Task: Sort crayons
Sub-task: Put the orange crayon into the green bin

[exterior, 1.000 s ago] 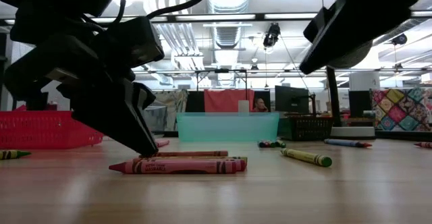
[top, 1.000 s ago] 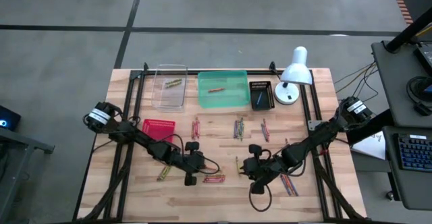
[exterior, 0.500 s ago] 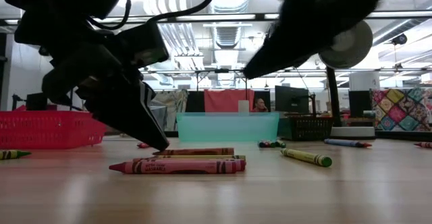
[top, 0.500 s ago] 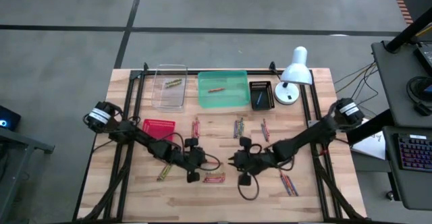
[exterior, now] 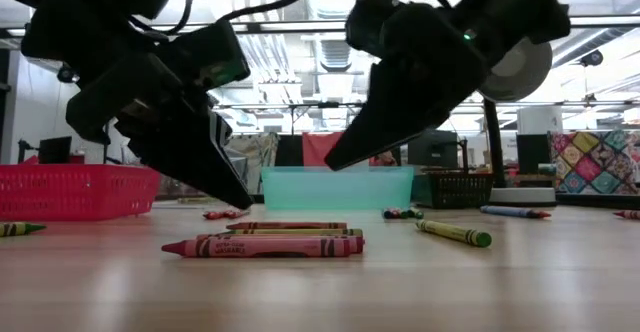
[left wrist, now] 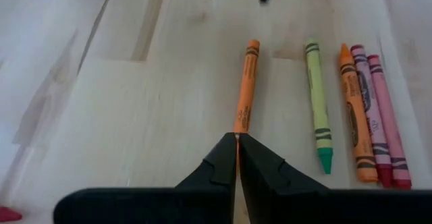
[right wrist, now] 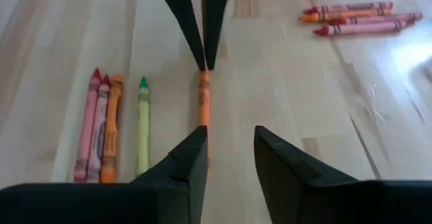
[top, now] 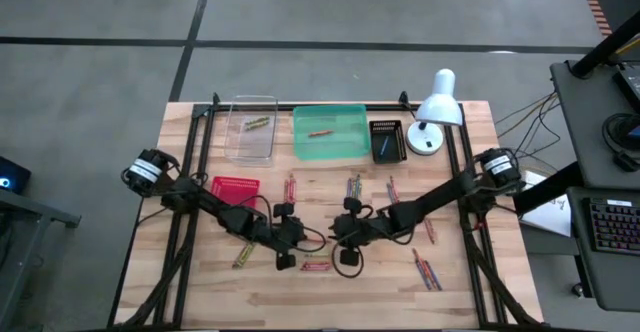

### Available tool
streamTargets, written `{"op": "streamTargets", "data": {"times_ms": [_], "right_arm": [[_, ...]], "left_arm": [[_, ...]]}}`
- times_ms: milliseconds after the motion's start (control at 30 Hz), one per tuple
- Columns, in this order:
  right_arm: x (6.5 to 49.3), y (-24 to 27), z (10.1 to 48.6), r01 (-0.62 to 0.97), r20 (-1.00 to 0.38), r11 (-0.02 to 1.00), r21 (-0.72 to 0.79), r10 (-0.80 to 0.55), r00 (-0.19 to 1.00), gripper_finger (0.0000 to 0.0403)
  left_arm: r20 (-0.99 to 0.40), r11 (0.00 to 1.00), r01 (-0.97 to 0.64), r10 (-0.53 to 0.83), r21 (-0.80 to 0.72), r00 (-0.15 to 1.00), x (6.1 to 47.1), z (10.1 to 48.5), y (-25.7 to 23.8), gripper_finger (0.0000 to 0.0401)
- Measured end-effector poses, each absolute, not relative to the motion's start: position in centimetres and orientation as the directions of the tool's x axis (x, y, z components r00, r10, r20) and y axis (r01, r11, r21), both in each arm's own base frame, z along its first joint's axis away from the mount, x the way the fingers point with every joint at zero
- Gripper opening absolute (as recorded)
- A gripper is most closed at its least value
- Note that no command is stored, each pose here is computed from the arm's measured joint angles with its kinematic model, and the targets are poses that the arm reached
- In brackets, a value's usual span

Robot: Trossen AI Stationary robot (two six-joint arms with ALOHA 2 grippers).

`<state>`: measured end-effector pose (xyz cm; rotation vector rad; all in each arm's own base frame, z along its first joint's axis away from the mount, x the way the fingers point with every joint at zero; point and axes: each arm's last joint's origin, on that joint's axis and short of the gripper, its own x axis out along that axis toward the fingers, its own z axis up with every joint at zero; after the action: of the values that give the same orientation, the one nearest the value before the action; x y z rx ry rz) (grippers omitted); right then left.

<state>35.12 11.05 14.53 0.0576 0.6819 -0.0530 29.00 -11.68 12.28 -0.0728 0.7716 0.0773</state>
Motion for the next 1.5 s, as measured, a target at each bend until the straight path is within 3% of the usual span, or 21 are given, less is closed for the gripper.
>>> {"op": "streamTargets", "data": {"times_ms": [267, 567, 833, 1133, 1367, 1500], "right_arm": [[37.7, 11.9, 13.5, 0.031, -0.633, 0.999, -0.011, -0.031, 0.774, 0.0155], [40.4, 12.2, 11.2, 0.021, -0.684, 1.000, -0.020, -0.029, 0.729, 0.0148], [40.7, 11.5, 10.7, 0.022, -0.710, 1.000, 0.021, -0.001, 0.704, 0.0112], [41.0, 10.2, 10.7, 0.024, -0.726, 0.999, 0.034, 0.009, 0.688, 0.0017], [41.0, 8.9, 11.6, 0.016, -0.728, 0.997, 0.073, 0.043, 0.684, 0.0014], [40.9, 7.5, 14.2, 0.018, -0.708, 0.995, 0.097, 0.057, 0.704, 0.0013]], "left_arm": [[-0.693, 0.993, -0.109, 0.102, 0.033, 0.714, 28.1, 14.3, -11.1, 0.0000], [-0.612, 0.995, -0.098, 0.092, 0.023, 0.786, 25.8, 20.0, -10.2, 0.0000], [-0.481, 0.993, -0.117, 0.103, 0.001, 0.871, 22.8, 25.0, -9.0, 0.0000], [-0.336, 0.994, -0.096, 0.110, 0.059, 0.935, 20.1, 28.7, -7.7, 0.0000], [-0.265, 0.986, -0.068, 0.108, 0.154, 0.958, 18.3, 30.5, -6.7, 0.0000], [-0.243, 0.976, -0.088, 0.137, 0.201, 0.960, 17.6, 30.6, -5.7, 0.0000]]}}
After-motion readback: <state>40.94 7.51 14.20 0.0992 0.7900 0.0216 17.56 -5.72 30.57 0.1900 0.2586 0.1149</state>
